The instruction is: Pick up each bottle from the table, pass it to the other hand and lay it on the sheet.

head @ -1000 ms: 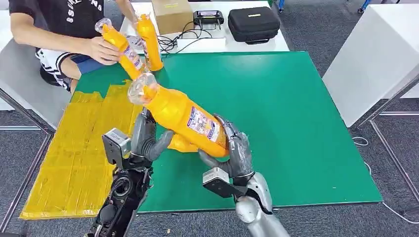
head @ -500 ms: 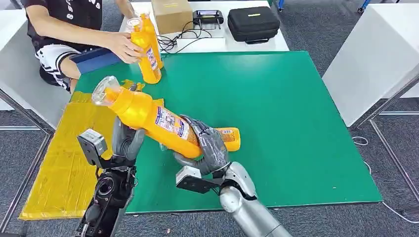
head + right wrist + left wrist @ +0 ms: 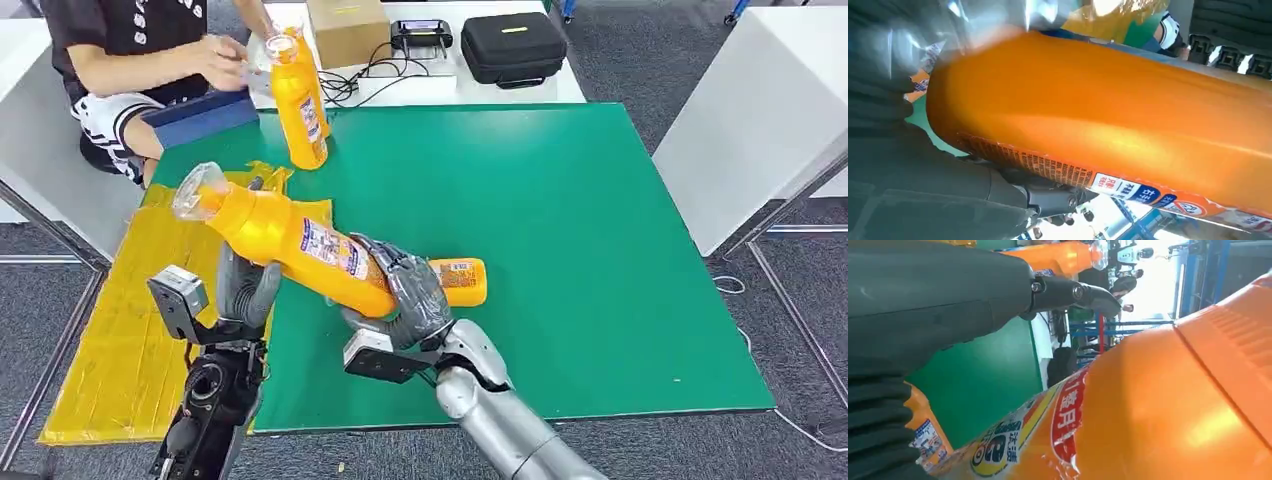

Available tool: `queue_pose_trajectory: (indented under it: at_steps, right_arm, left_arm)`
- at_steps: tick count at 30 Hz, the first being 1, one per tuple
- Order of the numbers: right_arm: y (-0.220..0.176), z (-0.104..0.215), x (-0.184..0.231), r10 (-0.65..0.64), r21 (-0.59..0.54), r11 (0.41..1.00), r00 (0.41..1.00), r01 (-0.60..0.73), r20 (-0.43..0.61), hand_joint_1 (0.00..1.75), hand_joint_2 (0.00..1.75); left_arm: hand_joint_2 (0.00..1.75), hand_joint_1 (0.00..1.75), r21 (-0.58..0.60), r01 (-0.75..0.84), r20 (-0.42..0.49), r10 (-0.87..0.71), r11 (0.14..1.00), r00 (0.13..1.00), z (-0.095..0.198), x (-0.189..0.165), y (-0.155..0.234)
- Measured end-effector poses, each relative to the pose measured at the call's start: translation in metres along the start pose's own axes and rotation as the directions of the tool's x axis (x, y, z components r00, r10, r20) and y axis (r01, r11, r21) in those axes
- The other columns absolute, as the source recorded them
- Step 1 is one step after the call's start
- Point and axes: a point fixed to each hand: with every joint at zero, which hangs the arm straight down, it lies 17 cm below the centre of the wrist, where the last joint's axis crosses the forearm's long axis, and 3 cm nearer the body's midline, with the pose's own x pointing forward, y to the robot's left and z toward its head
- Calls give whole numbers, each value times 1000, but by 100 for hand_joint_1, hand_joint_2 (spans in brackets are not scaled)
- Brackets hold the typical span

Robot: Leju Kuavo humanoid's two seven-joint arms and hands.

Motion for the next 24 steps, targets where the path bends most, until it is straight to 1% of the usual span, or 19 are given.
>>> queue_pose_trajectory:
  at_steps: [12, 20, 21, 22, 24]
  right_arm:
    - [19, 0, -2, -12, 42, 999, 1000, 13, -19, 175, 175]
    - [24, 1, -3, -21, 59, 998, 999, 22, -27, 175, 175]
    - [30, 2, -3, -64, 85, 994, 997, 67, -33, 175, 175]
    - [39, 4, 1, -144, 130, 980, 989, 148, -39, 175, 175]
    - [60, 13, 16, -330, 235, 913, 943, 332, -52, 175, 175]
  left_arm:
    - [175, 0, 18, 6, -16, -6, 1000, 1000, 6, -5, 7]
    - [175, 0, 23, 5, -20, -4, 1000, 1000, 7, -6, 9]
    - [175, 0, 23, -5, -18, 5, 1000, 1000, 7, -6, 9]
    - [175, 0, 13, -24, -13, 24, 1000, 1000, 7, -4, 7]
    - [175, 0, -9, -54, 0, 54, 998, 999, 7, -1, 1]
